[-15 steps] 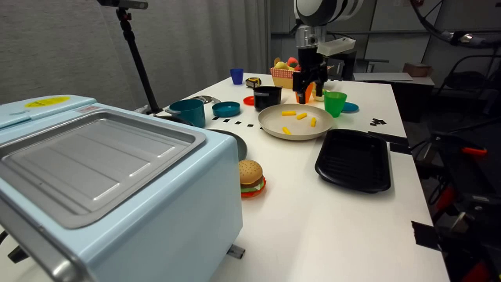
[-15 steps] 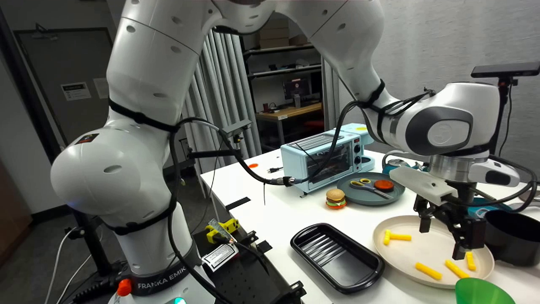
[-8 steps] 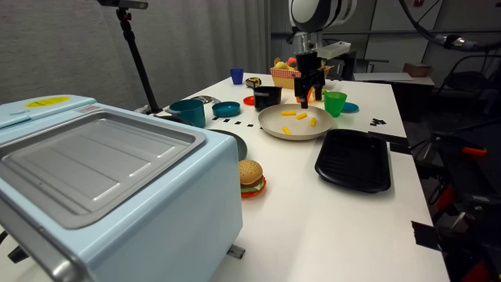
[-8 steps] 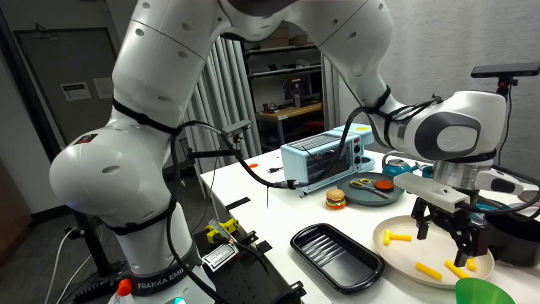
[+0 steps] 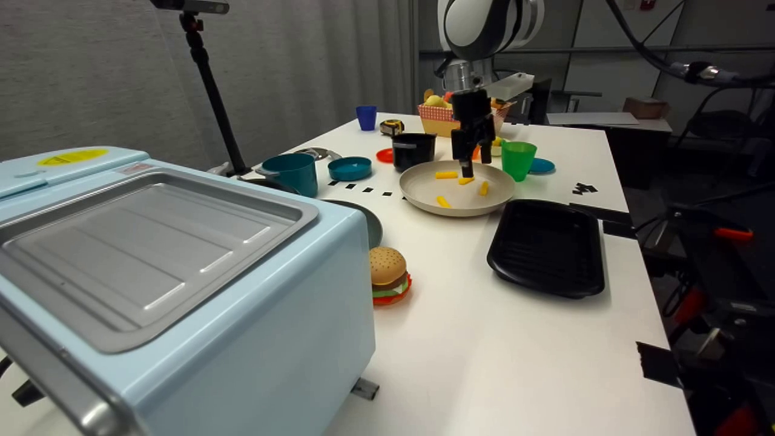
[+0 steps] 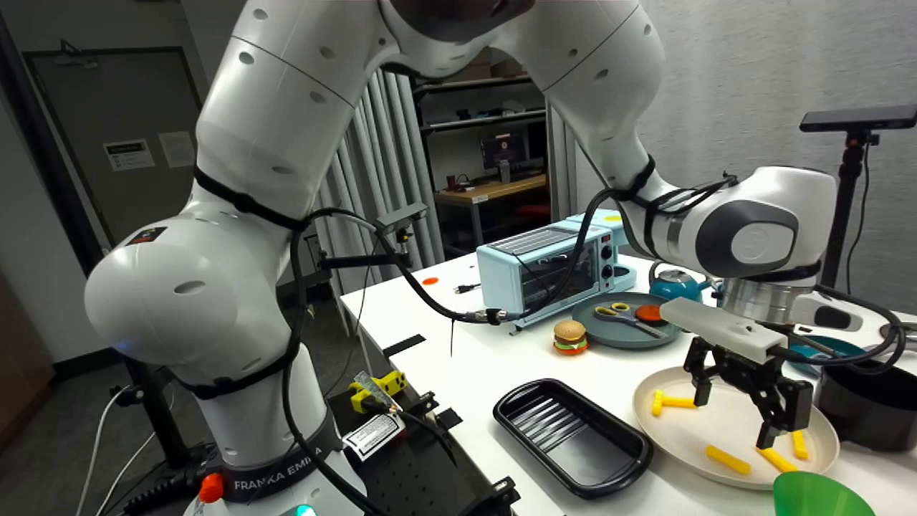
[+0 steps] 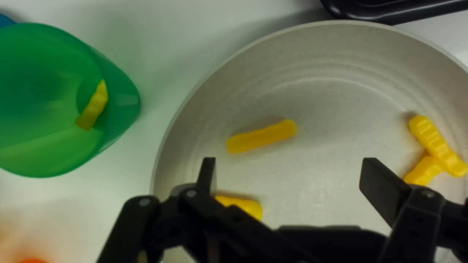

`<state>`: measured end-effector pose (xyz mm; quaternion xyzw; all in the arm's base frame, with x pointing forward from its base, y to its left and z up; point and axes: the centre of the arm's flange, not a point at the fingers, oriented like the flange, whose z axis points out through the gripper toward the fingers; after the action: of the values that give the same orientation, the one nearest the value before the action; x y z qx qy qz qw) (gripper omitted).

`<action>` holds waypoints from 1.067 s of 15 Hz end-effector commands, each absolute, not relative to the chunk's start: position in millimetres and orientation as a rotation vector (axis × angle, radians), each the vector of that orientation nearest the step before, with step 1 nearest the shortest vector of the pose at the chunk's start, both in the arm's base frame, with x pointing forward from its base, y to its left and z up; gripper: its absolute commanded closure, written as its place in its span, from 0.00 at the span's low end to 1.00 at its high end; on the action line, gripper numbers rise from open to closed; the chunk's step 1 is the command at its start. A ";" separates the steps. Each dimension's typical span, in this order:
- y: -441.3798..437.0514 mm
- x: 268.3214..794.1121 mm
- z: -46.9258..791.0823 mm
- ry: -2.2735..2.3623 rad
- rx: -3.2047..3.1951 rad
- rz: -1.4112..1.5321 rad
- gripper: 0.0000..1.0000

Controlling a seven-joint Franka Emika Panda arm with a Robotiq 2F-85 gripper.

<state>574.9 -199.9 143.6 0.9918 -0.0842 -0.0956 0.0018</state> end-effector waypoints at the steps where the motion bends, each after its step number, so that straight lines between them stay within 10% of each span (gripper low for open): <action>1: -197.3 585.2 136.8 -0.138 3.165 -0.318 0.00; 16: -150.3 604.9 130.0 -0.371 3.159 -0.235 0.00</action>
<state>593.7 -160.9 135.6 0.9917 -0.0968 -0.0818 -0.0207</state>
